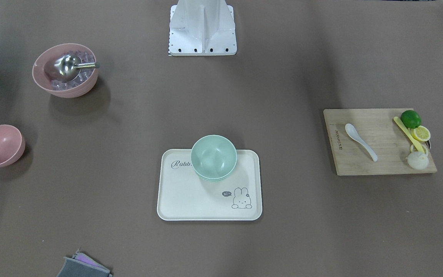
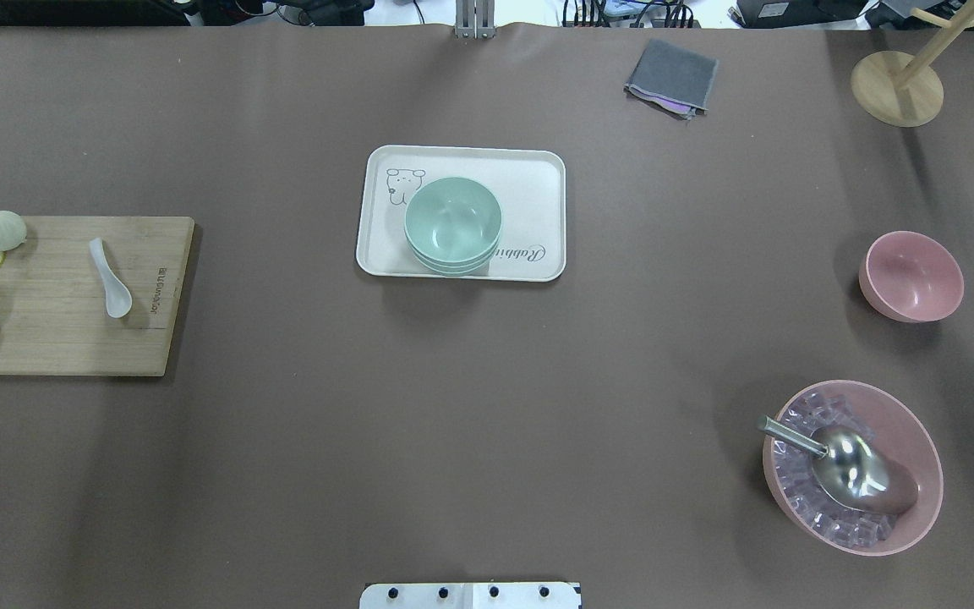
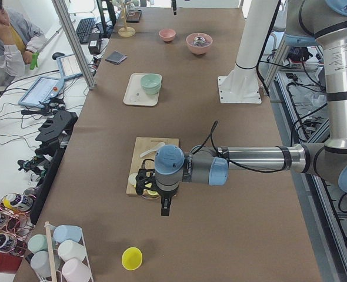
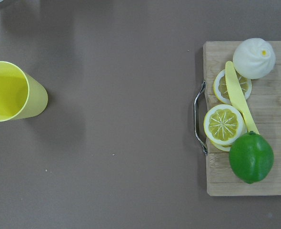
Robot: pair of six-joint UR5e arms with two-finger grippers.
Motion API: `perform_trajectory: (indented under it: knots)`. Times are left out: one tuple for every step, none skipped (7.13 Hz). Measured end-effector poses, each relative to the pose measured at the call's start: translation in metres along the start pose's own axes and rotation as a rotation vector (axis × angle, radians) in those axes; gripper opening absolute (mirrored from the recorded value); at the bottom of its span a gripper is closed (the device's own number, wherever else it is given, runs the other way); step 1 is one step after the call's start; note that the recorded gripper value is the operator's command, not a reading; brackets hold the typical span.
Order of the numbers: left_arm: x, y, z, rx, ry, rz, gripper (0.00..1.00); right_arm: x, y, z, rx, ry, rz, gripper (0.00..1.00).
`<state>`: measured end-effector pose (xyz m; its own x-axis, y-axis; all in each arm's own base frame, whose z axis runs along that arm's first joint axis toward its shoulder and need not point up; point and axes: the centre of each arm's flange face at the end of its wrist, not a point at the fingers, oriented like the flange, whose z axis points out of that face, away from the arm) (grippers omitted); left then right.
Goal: Stack pink bowl on green and place spoon
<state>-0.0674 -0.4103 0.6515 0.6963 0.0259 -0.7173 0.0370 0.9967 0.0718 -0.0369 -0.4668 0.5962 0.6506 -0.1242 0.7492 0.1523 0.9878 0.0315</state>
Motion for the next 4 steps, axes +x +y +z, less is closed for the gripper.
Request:
perform_trajectory:
  knots:
    - [0.0,-0.001,0.0,0.001,0.0,0.002,0.98,0.001,-0.006,0.009,0.005,-0.002,-0.016,1.0]
    - [0.001,-0.002,-0.001,0.002,0.0,0.003,0.98,0.008,-0.012,0.024,0.029,-0.004,-0.027,1.0]
    - [0.002,-0.002,-0.001,0.003,0.0,0.004,0.98,0.012,-0.017,0.045,0.058,0.003,-0.018,0.97]
    - [0.002,-0.003,-0.001,0.004,0.0,0.004,0.98,0.008,-0.021,0.064,0.083,0.021,0.004,0.9]
